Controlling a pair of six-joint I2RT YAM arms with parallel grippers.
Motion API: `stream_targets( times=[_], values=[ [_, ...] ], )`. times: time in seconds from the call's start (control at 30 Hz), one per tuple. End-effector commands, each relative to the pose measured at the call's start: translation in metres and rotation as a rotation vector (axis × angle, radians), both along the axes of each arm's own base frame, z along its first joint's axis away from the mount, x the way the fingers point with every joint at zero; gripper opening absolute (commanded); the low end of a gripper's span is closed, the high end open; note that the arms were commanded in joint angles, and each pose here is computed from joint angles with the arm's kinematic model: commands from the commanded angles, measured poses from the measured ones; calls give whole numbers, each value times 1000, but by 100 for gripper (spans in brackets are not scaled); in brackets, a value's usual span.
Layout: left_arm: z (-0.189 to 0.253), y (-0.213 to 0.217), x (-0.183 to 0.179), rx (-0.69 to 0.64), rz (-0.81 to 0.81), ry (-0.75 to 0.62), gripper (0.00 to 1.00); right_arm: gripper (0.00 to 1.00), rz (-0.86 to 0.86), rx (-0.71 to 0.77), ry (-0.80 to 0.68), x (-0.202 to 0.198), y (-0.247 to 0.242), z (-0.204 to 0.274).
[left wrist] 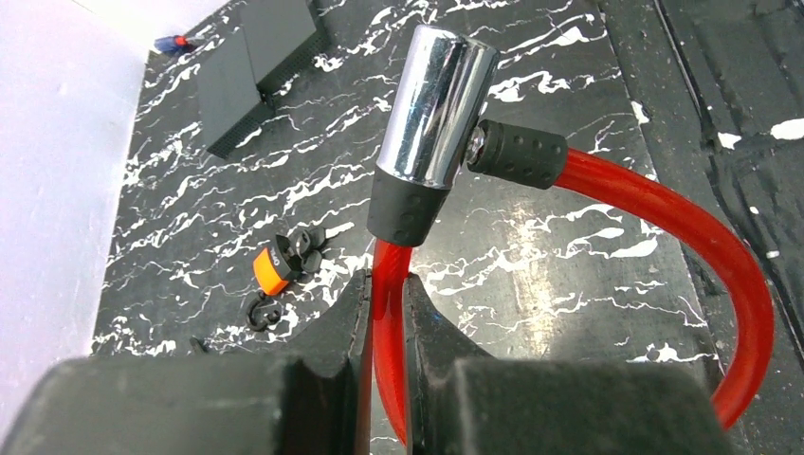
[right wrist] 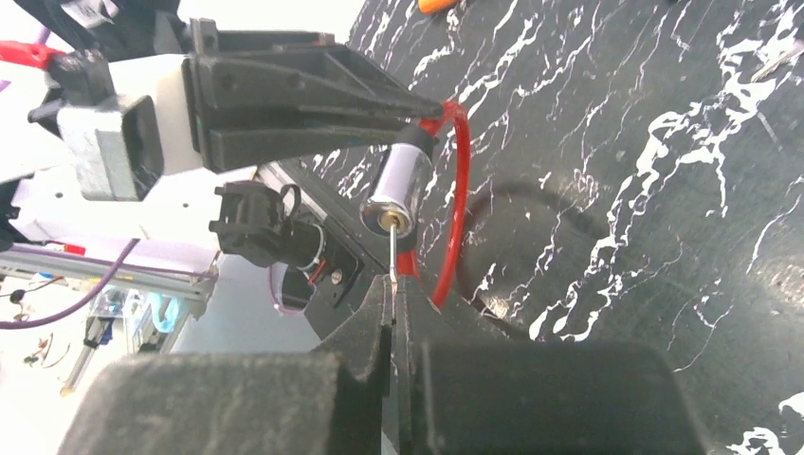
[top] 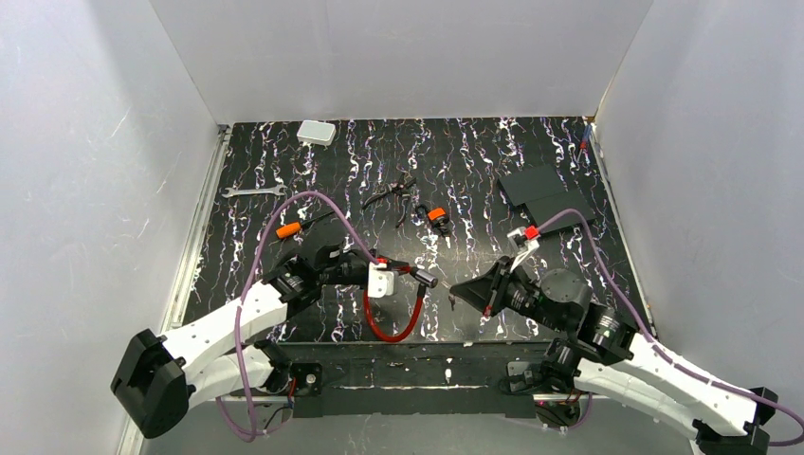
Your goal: Unlock with the key
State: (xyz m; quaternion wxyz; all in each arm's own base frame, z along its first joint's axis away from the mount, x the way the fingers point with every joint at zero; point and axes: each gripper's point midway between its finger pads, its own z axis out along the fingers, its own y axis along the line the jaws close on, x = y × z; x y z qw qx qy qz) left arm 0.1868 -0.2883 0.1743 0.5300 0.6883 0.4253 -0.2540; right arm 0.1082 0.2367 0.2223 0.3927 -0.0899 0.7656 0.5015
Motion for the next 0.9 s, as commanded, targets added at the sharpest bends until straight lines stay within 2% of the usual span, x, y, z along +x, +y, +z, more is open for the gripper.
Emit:
stream_targets(
  times=[0.0,0.27,0.47,0.87],
  values=[
    [25,-2,1,-71,6,-58,0,1,-66,-17,-95,13,-10,40],
    [27,-1,1,-78,11,-64,0,1,-27,-32,-79,15,6,40],
    [26,0,9,-77,49,-88,0,1,-22,-95,-71,18,9,32],
    [36,4,19,-114,108,-144,0,1,-27,-143,-116,24,9,37]
  ],
)
